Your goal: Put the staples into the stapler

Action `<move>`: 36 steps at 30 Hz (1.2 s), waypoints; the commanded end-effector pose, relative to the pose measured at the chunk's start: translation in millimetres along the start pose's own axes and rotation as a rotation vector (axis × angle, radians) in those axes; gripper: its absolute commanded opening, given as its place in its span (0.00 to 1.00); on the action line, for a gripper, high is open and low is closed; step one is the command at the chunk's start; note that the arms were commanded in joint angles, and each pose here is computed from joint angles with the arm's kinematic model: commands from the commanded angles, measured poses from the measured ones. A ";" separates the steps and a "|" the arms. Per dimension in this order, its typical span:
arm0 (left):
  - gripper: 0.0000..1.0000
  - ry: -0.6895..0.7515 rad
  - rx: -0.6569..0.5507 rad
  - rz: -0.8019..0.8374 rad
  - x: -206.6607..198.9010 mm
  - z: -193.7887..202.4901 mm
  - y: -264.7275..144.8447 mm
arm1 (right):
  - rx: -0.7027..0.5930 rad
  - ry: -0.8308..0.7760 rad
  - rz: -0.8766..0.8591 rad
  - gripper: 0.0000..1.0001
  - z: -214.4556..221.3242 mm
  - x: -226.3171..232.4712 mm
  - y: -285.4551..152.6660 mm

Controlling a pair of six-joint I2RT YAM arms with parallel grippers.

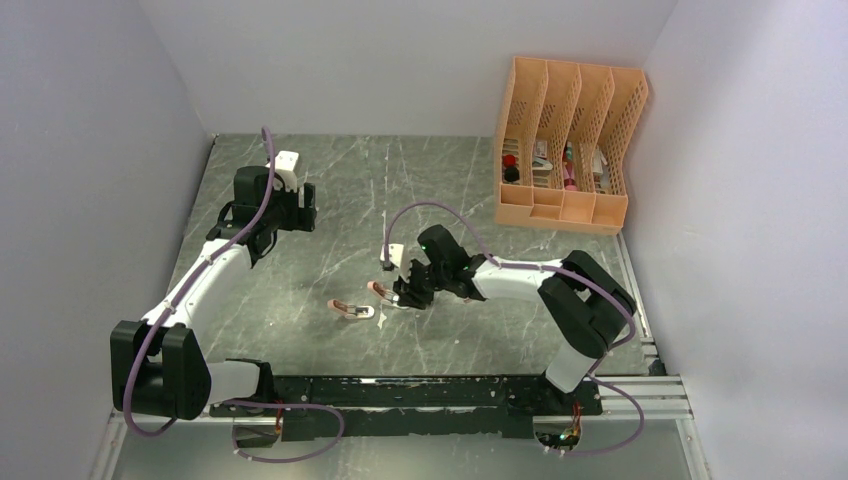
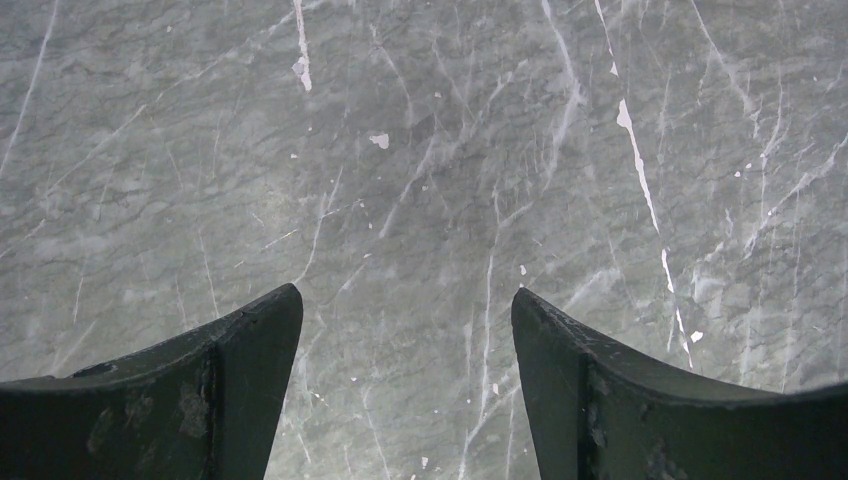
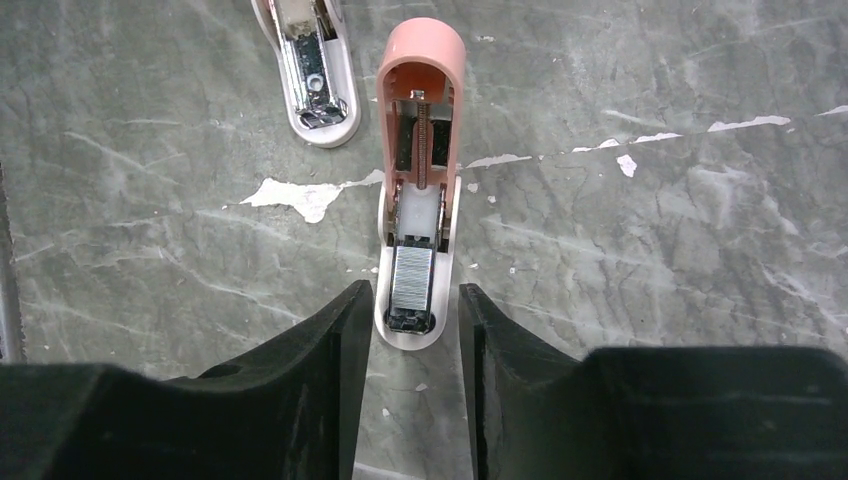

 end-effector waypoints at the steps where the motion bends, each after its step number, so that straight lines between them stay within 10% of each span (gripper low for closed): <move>1: 0.81 0.011 0.008 0.021 -4.1 -1.8 0.5 | -0.047 -0.020 0.014 0.43 -10.3 0.7 -5.3; 7: 0.81 0.011 0.008 0.020 -4.0 -1.8 0.7 | -0.070 -0.027 0.033 0.59 -15.0 -0.8 -9.7; 36: 0.81 0.010 0.014 0.018 -3.6 -0.4 2.4 | -0.043 0.001 0.132 0.57 -11.8 -20.1 -7.5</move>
Point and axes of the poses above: each gripper's point midway between its finger pads, its own y axis out along the fingers, its own x axis along the line the jaws close on, z = x × y, the point moved 2 cm from there along -y, back along the fingers, and after that the axes turned 9 degrees about -y, right-handed, at the moved point
